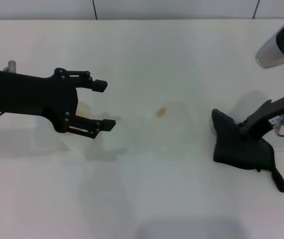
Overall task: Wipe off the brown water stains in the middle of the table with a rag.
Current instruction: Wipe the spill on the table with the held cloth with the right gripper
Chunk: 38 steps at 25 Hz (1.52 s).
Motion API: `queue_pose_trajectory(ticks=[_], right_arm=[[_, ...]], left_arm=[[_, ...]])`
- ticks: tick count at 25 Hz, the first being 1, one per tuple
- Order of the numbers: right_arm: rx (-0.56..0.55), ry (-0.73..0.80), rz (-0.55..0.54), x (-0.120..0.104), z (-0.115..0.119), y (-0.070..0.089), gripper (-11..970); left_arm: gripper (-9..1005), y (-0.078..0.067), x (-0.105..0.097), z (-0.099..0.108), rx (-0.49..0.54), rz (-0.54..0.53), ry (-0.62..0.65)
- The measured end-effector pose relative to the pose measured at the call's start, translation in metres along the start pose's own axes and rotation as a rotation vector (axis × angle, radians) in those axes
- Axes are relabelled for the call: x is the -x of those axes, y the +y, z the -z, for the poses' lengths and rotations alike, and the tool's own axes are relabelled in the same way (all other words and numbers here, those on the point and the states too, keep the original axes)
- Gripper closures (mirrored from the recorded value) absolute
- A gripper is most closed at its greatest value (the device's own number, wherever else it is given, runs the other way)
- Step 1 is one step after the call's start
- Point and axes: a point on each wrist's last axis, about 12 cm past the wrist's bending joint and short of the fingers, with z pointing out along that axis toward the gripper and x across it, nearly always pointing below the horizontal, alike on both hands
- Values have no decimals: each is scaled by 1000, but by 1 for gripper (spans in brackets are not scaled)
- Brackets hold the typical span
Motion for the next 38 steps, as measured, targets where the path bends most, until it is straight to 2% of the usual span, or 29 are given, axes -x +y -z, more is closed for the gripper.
queue_pose_trajectory(ticks=[22,27,38], right_arm=[[13,2,-26,-16,12,-11,854],[50,-12,17,-8,7,1,834],[114,-63,217,44,-12,44,860]], left_arm=[[109,0,1,-1,-5,5,3],[109,1,3,-2,-7,3,2],[109,1,3,-2,-7,-1,-2]])
